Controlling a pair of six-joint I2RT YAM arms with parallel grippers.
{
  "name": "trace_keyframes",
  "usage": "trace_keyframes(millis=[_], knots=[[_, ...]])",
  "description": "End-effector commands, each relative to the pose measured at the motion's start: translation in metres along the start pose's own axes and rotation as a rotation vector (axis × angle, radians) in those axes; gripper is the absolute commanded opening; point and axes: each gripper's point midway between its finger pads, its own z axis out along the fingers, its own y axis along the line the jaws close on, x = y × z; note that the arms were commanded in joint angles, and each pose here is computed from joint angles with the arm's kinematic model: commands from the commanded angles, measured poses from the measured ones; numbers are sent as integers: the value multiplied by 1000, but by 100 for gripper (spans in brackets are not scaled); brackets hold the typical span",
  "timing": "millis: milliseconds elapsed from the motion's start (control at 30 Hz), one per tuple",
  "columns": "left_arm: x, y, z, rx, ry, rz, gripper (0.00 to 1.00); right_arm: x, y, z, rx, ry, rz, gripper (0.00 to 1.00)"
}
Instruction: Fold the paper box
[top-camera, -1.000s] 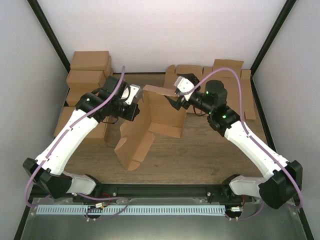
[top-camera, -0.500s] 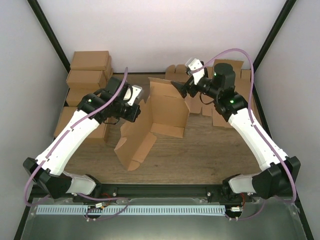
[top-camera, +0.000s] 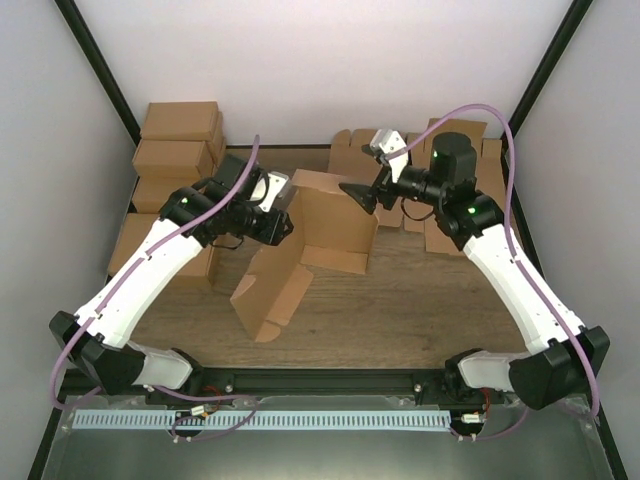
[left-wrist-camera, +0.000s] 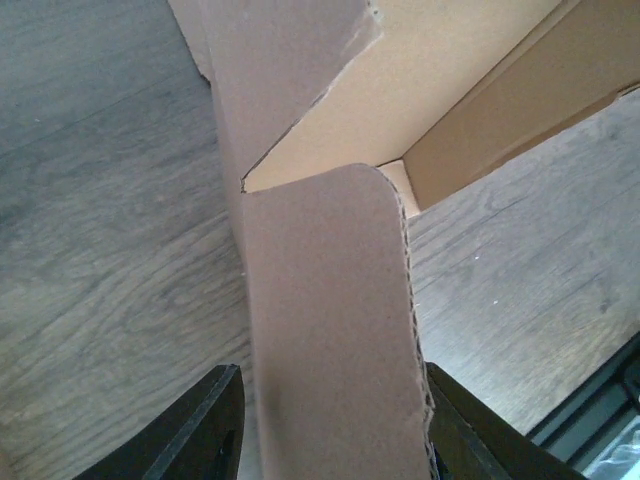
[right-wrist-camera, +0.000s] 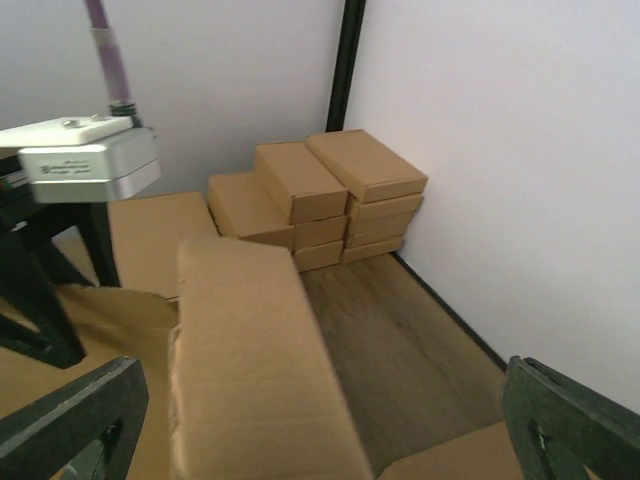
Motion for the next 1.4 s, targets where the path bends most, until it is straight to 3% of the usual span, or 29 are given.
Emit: trace_keyframes(millis=[0, 200, 300, 533, 700, 867, 967, 1067, 1200, 1300, 1367], knots=[[-11, -14, -2, 73, -52, -15, 50, 5, 17, -12, -51, 7, 51, 100], [-33, -24, -23, 130, -154, -43, 62, 2, 8, -25, 62, -27, 156, 100], [-44, -19, -37, 155, -211, -77, 64, 0, 2, -37, 139, -49, 212, 100], [-61, 48, -64, 222, -360, -268, 66, 21, -11, -67, 347, -125, 382, 100], [-56, 65, -47, 355, -347, -359, 73, 52, -18, -80, 448, -68, 501, 100], [-53, 75, -27, 362, -332, -392, 75, 68, 0, -100, 467, -128, 507, 100], [-52, 77, -21, 371, -323, -407, 74, 72, 13, -105, 429, -156, 513, 89], [-51, 74, -14, 416, -319, -418, 64, 70, 26, -105, 369, -173, 504, 73], [-46, 73, -4, 452, -306, -431, 36, 76, 37, -99, 302, -156, 515, 53], [-45, 74, 0, 454, -302, -439, 23, 82, 41, -93, 267, -140, 539, 42], [-46, 74, 1, 458, -307, -438, 12, 82, 43, -90, 245, -144, 553, 29]])
